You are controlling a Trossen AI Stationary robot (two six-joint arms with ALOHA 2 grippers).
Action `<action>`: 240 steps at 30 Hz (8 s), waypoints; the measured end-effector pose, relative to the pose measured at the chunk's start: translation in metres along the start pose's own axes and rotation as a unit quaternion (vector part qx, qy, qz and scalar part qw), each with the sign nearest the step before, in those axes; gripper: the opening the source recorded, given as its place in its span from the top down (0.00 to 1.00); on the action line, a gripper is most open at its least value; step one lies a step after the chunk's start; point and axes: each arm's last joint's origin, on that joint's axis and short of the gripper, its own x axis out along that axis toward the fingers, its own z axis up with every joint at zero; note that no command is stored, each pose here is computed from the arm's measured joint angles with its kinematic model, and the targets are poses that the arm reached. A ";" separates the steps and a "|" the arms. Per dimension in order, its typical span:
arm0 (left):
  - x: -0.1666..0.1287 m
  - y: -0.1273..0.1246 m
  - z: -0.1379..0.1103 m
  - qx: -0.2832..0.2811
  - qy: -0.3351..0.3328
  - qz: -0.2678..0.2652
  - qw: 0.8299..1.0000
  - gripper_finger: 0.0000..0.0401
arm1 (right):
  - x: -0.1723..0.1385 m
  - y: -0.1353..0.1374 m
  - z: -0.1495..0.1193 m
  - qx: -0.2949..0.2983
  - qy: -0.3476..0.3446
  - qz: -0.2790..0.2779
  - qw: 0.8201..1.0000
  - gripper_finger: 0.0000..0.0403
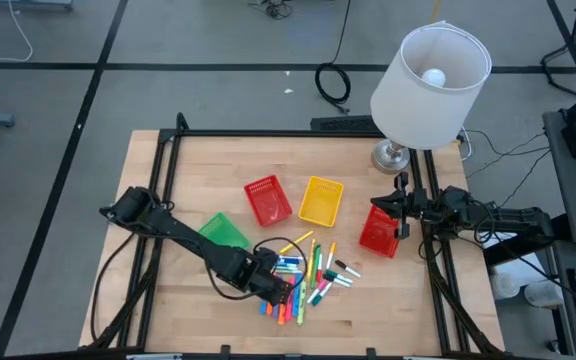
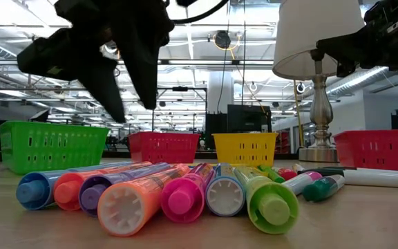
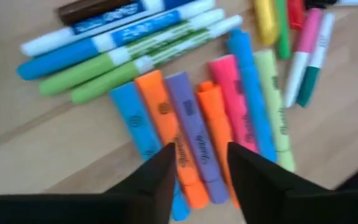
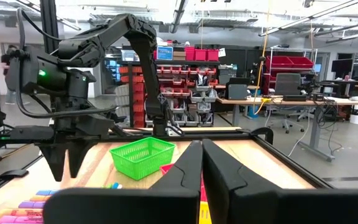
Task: Pick & Place Markers
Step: Put the left blue highlighter into the green bin, then put the white and brown marker into the left red bin
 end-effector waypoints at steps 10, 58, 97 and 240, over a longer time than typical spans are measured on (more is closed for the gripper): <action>0.011 0.004 -0.003 -0.038 0.027 0.030 0.998 0.43 | 0.000 0.000 0.000 0.000 0.000 0.000 1.000 1.00; 0.045 0.020 -0.008 -0.046 0.111 0.127 0.985 0.57 | 0.000 0.000 0.000 0.001 0.000 0.001 1.000 1.00; -0.117 0.015 0.059 0.360 0.051 0.212 0.907 0.87 | 0.001 0.000 -0.001 0.037 0.007 0.002 0.999 1.00; -0.064 0.231 0.039 0.465 -0.520 -0.179 0.694 0.96 | 0.213 0.083 0.002 -0.111 0.495 0.040 0.861 1.00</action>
